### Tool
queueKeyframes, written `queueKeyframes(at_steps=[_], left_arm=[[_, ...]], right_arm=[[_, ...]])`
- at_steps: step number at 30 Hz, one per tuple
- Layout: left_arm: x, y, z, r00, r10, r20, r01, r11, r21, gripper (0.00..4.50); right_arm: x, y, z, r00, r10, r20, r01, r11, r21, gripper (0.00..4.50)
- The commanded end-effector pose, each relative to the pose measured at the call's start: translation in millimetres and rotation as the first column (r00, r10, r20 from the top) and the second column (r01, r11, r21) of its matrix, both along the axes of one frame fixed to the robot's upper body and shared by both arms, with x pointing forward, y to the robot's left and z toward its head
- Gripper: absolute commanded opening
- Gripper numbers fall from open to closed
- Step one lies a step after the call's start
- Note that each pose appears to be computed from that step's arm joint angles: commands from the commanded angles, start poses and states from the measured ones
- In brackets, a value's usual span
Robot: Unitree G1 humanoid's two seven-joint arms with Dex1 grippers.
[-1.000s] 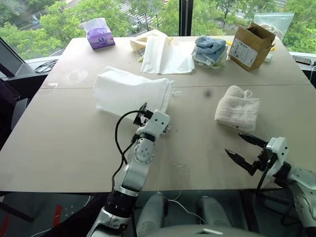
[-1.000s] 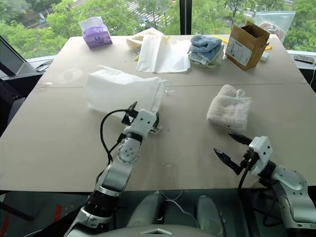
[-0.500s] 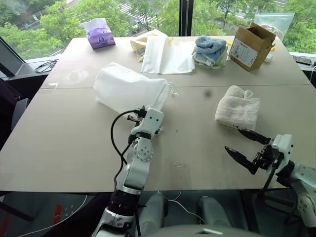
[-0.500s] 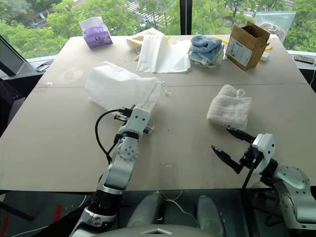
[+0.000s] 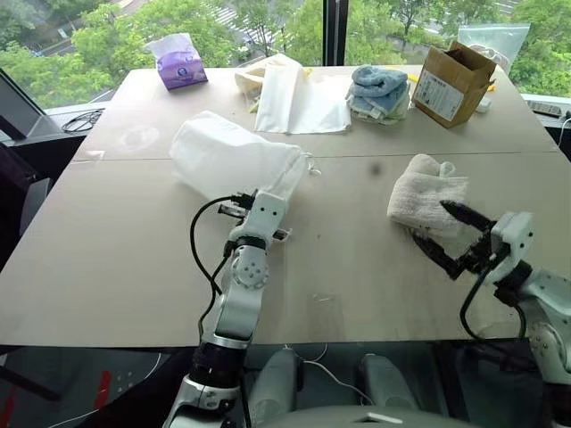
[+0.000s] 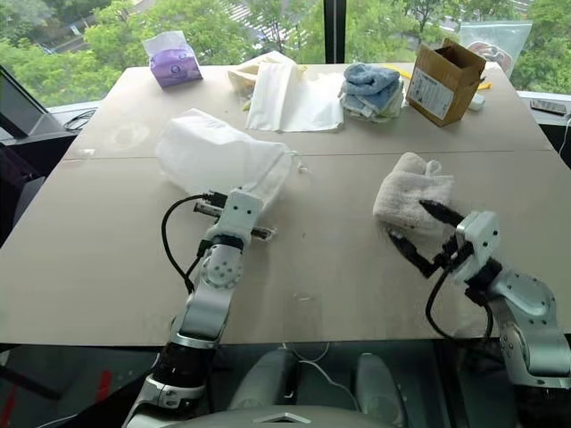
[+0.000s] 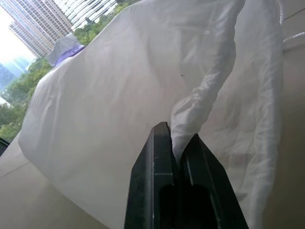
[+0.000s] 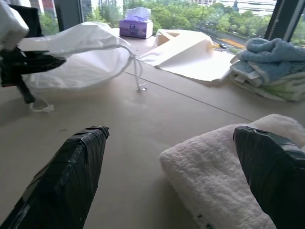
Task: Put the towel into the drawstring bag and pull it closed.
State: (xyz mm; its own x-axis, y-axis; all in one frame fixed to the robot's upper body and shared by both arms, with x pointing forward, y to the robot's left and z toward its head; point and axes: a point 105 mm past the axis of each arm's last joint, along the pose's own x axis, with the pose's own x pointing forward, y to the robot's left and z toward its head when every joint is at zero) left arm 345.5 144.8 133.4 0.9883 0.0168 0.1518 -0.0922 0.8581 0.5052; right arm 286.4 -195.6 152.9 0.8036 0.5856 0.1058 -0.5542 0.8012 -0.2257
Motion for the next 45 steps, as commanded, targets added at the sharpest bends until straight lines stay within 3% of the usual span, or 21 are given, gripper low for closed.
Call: queueKeyframes(at_steps=[1,6,11,17,29,35,38,45], left_arm=[[-1.0,5.5,41.9,0.988,-0.045,0.146,0.051,0.998,-0.035,0.07],[12.0,20.2,53.2,0.99,-0.032,0.139,0.039,0.998,-0.048,0.07],[19.7,17.8,56.1,0.992,-0.108,0.066,0.112,0.992,-0.052,0.07],[26.7,17.3,61.7,0.987,-0.16,0.034,0.162,0.985,-0.066,0.07],[24.4,13.3,58.8,0.981,-0.191,0.017,0.192,0.976,-0.103,0.07],[21.5,11.3,58.8,0.98,-0.199,0.016,0.2,0.973,-0.113,0.07],[18.6,11.6,59.6,0.979,-0.203,0.017,0.204,0.972,-0.117,0.07],[14.7,14.9,56.3,0.98,-0.197,0.005,0.196,0.973,-0.125,0.07]], right_arm=[[15.5,-13.6,5.2,0.989,-0.146,-0.011,0.146,0.988,-0.058,4.5],[40.5,-18.8,13.6,0.96,-0.275,-0.055,0.269,0.959,-0.093,4.5],[36.7,-14.9,19.5,0.989,-0.074,-0.125,0.042,0.971,-0.237,4.5],[65.4,-34.2,10.7,0.957,-0.014,-0.289,-0.086,0.939,-0.334,4.5],[119.3,-44.2,1.9,0.921,-0.002,-0.39,-0.164,0.906,-0.39,4.5],[124.9,-35.4,-25.0,0.836,-0.042,-0.547,-0.192,0.912,-0.363,4.5],[131.9,-43.2,-30.4,0.823,-0.143,-0.55,-0.106,0.912,-0.396,4.5],[120.9,-41.5,-48.3,0.726,-0.132,-0.675,-0.159,0.922,-0.352,4.5]])
